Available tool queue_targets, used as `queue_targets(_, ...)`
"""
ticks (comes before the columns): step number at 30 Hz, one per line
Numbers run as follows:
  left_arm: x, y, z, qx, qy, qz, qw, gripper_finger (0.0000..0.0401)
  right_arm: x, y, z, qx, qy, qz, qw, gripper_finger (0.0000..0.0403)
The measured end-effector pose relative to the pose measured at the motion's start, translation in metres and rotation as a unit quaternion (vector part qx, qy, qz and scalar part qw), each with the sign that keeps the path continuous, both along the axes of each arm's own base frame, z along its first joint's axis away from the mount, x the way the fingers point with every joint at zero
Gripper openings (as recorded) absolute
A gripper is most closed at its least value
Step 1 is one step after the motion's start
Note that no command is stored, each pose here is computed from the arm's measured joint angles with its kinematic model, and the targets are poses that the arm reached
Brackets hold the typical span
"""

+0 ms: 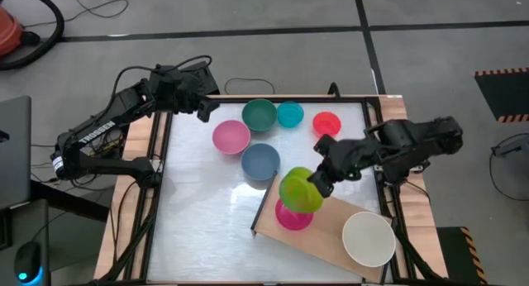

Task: Place and stack bowls onto a shelf
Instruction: Stack the transparent green bowl on top of the transparent pink bowl on the shelf

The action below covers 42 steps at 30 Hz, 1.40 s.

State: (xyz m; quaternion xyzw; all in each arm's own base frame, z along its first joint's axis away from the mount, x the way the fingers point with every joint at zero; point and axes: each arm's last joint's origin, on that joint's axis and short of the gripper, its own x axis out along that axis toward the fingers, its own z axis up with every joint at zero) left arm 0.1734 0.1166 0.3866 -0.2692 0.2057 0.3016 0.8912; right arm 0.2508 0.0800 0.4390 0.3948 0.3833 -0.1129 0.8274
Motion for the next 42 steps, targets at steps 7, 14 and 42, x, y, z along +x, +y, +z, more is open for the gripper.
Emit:
queue_targets(7, -0.002, -0.001, -0.003, -0.003, 0.019, -0.009, 1.0, 0.0219, -0.004, 0.015, 0.001, 0.033, 0.008, -0.02, 0.999, 0.0023)
queue_targets(14, -0.002, -0.002, -0.005, -0.009, 0.028, -0.009, 1.0, 0.0219, -0.008, 0.018, 0.0, 0.038, 0.014, -0.029, 0.999, 0.0023)
queue_targets(42, -0.003, -0.001, -0.005, -0.001, 0.038, 0.001, 0.999, 0.0219, 0.03, 0.017, -0.052, -0.083, 0.17, 0.05, 0.981, 0.0023)
